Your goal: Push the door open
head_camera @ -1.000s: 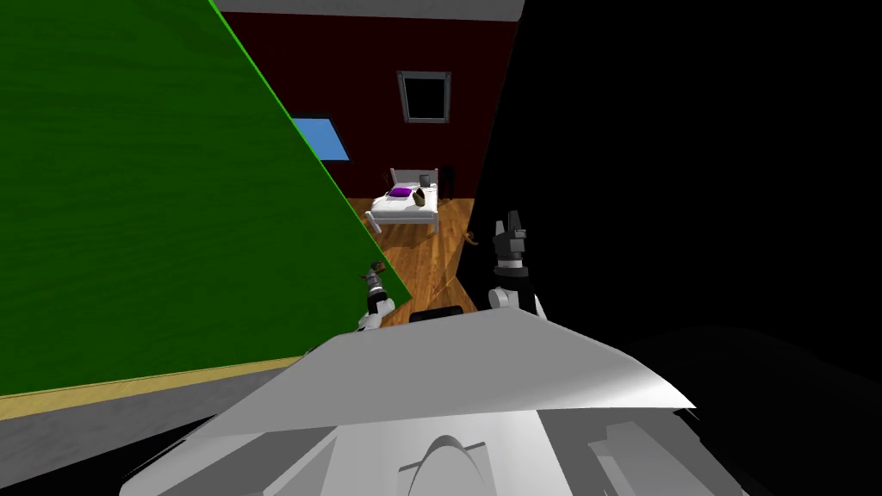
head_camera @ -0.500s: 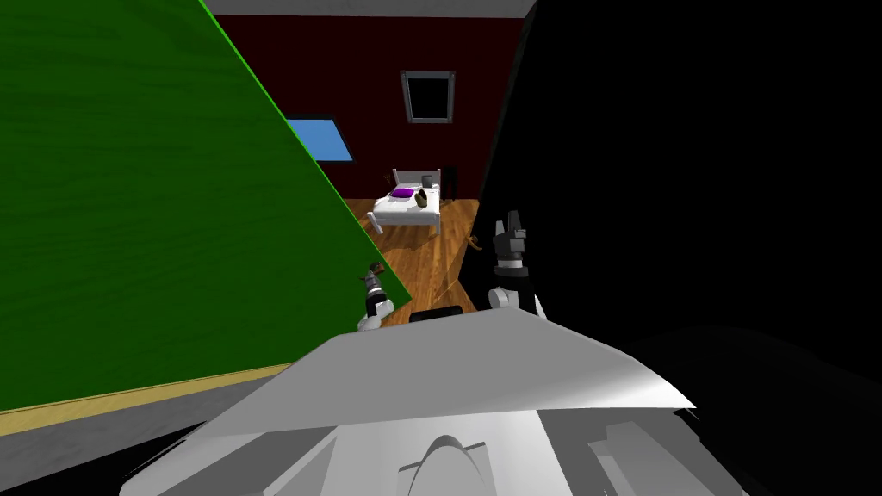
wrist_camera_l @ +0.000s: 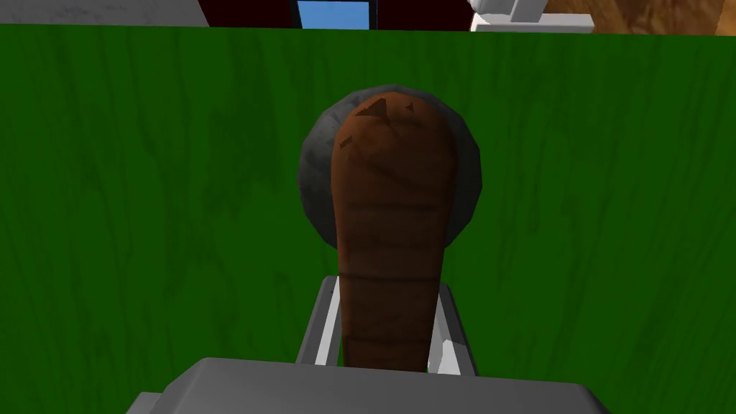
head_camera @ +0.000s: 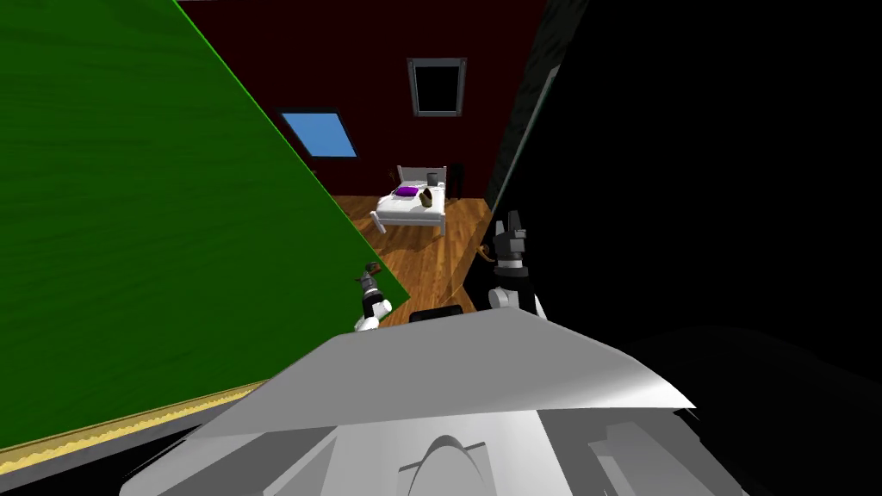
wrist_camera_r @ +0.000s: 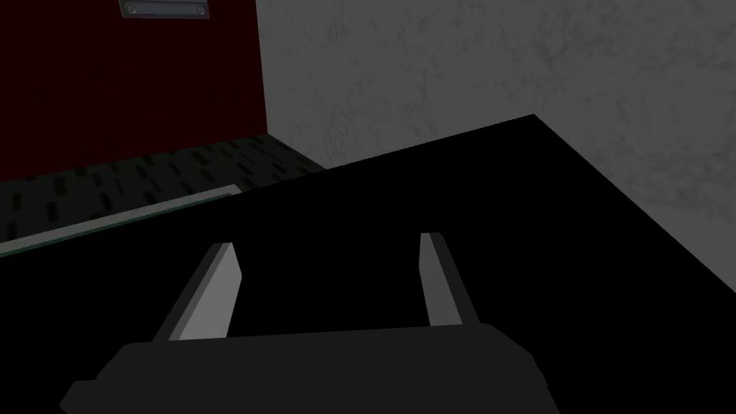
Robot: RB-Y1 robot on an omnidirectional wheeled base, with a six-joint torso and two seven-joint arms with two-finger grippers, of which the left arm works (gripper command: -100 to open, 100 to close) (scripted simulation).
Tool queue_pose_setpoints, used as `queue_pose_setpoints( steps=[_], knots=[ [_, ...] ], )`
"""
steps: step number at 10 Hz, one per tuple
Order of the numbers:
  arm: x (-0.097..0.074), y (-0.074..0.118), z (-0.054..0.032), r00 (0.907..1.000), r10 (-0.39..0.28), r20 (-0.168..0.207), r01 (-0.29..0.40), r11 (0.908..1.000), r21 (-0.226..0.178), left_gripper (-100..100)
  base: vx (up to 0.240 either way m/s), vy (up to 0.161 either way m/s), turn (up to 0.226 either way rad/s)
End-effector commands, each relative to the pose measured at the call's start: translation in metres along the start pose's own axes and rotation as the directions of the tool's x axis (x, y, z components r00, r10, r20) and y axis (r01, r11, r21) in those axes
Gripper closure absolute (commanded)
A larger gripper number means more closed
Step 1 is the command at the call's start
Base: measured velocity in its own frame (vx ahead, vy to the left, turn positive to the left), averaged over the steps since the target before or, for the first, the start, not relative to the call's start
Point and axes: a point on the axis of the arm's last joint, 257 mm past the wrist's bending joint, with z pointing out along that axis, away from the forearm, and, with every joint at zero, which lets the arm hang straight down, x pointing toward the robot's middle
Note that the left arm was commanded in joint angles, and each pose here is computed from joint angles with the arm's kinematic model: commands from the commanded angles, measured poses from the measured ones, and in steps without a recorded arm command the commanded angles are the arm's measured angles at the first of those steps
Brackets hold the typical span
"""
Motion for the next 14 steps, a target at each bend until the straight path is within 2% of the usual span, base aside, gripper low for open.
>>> queue_pose_setpoints(
  steps=[1,3,5,6,9,14],
  knots=[
    [-0.024,-0.002,0.0004,0.9992,0.010,0.038,-0.011,0.9999,0.007,100,0.162,0.010,0.158],
    [-0.029,-0.003,-0.0007,0.9988,0.011,0.048,-0.011,0.9999,0.008,100,0.175,0.010,0.077],
    [-0.043,-0.003,-0.0042,0.9971,0.012,0.075,-0.012,0.9999,0.009,100,0.199,0.000,0.142],
    [-0.043,-0.003,-0.0042,0.9971,0.012,0.075,-0.012,0.9999,0.009,100,0.144,0.009,0.057],
    [-0.059,-0.003,-0.0106,0.9938,0.010,0.110,-0.011,0.9999,0.008,100,0.194,-0.017,0.112],
    [-0.065,-0.003,-0.0138,0.9922,0.009,0.125,-0.010,0.9999,0.007,100,0.085,-0.009,0.041]
  ],
)
